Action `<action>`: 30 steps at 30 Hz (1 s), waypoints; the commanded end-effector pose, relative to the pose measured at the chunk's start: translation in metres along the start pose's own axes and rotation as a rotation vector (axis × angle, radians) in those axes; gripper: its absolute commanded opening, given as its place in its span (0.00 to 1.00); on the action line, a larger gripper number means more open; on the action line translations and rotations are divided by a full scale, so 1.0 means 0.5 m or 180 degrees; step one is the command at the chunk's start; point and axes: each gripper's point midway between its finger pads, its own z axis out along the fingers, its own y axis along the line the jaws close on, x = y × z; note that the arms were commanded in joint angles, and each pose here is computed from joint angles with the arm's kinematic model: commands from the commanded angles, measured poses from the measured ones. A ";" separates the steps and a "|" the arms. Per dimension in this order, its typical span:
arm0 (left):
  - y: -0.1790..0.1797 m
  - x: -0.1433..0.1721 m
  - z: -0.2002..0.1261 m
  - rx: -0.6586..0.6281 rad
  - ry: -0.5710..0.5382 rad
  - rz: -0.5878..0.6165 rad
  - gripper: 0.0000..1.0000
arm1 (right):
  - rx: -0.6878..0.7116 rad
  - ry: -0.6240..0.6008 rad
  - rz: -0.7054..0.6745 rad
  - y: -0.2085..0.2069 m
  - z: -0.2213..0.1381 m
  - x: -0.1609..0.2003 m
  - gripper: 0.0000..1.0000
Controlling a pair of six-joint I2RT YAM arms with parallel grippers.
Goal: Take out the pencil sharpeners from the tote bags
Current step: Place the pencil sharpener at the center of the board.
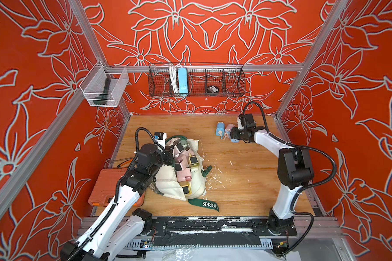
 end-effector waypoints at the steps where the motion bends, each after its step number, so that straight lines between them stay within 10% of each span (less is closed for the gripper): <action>1: 0.011 0.028 0.005 -0.0066 0.0158 -0.0032 0.00 | 0.0123 -0.0106 0.0018 -0.022 -0.002 -0.020 0.32; 17: 0.012 0.031 0.006 -0.0072 0.0170 -0.0030 0.00 | -0.0630 -0.0825 -0.0178 0.059 -0.176 -0.129 0.34; 30: 0.014 0.031 0.005 -0.0092 0.0165 -0.0034 0.00 | 0.0241 -0.0320 0.0382 -0.109 -0.031 -0.092 0.34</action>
